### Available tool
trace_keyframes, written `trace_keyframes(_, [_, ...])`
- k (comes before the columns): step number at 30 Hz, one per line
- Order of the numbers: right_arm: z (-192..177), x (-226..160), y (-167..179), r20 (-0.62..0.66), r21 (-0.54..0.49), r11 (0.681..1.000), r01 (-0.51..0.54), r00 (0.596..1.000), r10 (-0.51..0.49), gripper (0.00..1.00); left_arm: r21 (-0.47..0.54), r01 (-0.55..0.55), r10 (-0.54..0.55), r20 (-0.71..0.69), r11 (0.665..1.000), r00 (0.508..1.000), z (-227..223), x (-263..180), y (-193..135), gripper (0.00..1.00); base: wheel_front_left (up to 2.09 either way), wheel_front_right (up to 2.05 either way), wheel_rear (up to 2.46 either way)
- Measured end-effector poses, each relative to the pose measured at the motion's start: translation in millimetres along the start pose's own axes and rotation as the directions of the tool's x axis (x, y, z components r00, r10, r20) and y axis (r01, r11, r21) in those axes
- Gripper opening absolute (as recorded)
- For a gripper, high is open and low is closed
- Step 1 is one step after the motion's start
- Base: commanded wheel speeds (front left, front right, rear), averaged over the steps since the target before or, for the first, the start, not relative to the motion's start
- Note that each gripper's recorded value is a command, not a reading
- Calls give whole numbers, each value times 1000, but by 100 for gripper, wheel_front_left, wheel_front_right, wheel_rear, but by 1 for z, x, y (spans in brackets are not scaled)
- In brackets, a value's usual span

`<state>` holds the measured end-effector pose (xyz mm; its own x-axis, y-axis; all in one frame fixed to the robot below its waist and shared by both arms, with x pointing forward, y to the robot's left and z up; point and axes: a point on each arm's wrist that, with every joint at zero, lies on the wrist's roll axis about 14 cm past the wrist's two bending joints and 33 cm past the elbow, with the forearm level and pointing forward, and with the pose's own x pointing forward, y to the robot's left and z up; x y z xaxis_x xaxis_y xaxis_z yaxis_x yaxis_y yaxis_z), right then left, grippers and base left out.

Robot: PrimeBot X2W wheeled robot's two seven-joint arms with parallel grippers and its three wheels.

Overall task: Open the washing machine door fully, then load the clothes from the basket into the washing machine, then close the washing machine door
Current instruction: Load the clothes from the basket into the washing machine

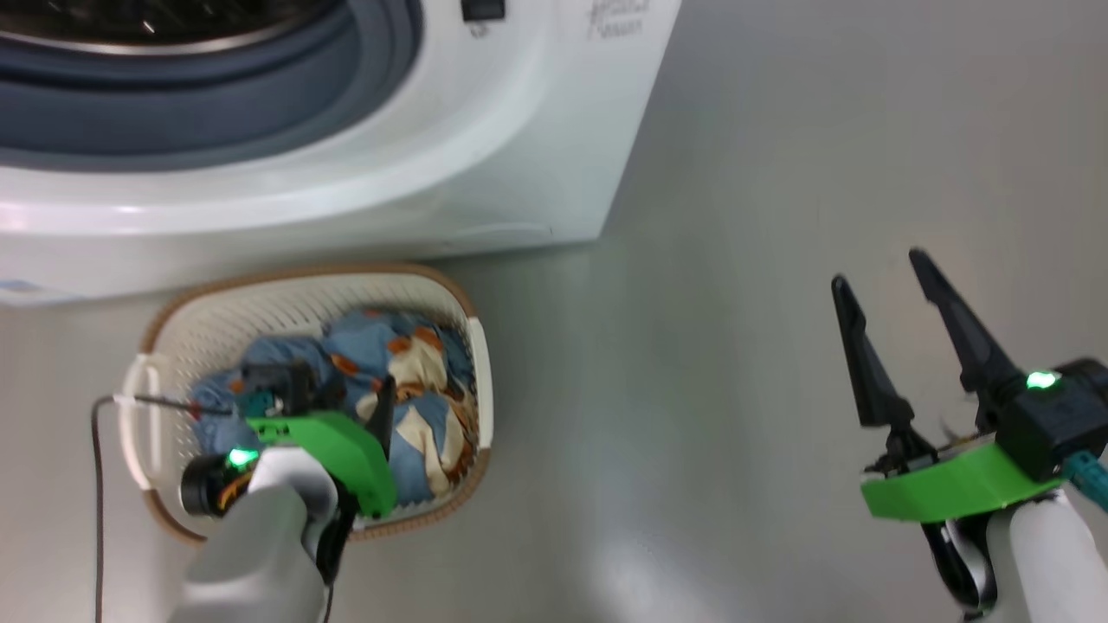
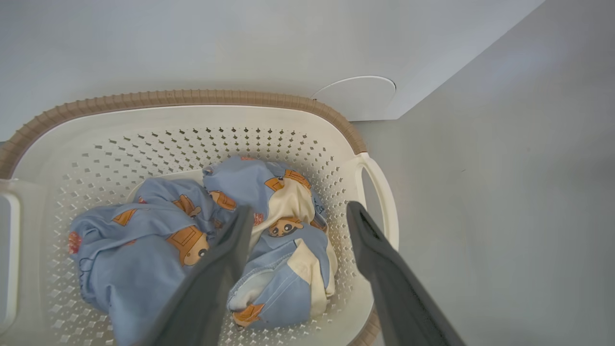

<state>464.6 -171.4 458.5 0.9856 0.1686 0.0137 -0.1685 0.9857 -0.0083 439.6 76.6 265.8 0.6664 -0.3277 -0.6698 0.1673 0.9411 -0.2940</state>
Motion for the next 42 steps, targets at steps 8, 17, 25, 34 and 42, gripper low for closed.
trace_keyframes(8, [-35, 23, -6, -42, 2, 1000, -4, 999, 4, 100, -57, -6, 0, -110, 998, 994, -25, 46, 9, 100, 0, 0, 0])
trace_keyframes(17, [-81, 34, -16, -119, -5, 1000, 5, 993, -6, 100, -156, -41, 4, -228, 987, 974, -67, 84, 18, 100, 0, 0, 0])
trace_keyframes(25, [-108, 33, -24, -173, -16, 1000, 17, 985, -20, 100, -200, -71, 8, -301, 977, 954, -95, 104, 22, 100, 0, 0, 0])
trace_keyframes(34, [-115, 30, -28, -193, -20, 999, 27, 981, -30, 100, -214, -99, 19, -349, 972, 937, -110, 107, 24, 79, 0, 0, 0])
trace_keyframes(42, [-109, 32, -26, -177, -15, 1000, 23, 984, -25, 100, -204, -111, 36, -341, 973, 939, -103, 103, 29, 0, 0, 0, 0])
